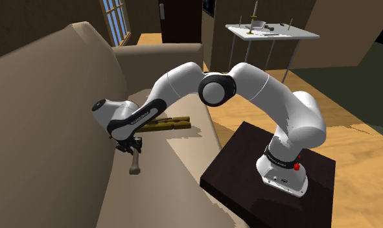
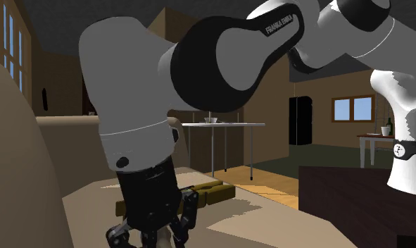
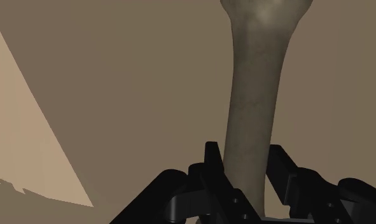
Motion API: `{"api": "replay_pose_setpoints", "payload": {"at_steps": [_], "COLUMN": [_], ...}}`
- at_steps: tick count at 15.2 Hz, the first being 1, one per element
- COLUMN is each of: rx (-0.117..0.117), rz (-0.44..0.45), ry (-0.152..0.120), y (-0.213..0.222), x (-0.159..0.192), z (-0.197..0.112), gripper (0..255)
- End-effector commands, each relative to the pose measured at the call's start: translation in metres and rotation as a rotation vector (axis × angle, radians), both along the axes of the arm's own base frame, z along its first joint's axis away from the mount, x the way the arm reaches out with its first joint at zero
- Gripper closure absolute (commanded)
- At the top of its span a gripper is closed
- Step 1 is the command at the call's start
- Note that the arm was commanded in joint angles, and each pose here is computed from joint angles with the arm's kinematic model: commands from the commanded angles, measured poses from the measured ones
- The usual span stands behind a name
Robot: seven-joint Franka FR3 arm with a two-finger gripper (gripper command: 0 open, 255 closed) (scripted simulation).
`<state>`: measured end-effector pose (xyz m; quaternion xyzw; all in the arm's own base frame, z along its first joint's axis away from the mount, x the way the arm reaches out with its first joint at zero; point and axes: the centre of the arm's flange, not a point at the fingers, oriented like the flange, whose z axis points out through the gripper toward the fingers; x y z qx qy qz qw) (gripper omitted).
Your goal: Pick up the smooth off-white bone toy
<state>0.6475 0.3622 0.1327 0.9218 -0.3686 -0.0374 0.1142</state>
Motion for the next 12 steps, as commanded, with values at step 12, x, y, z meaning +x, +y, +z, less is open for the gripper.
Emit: {"api": "replay_pose_setpoints", "payload": {"at_steps": [12], "rx": [0.000], "rz": [0.000], "ry": [0.000], "y": [0.000], "x": [-0.001], "z": [0.058], "gripper": [255]}}
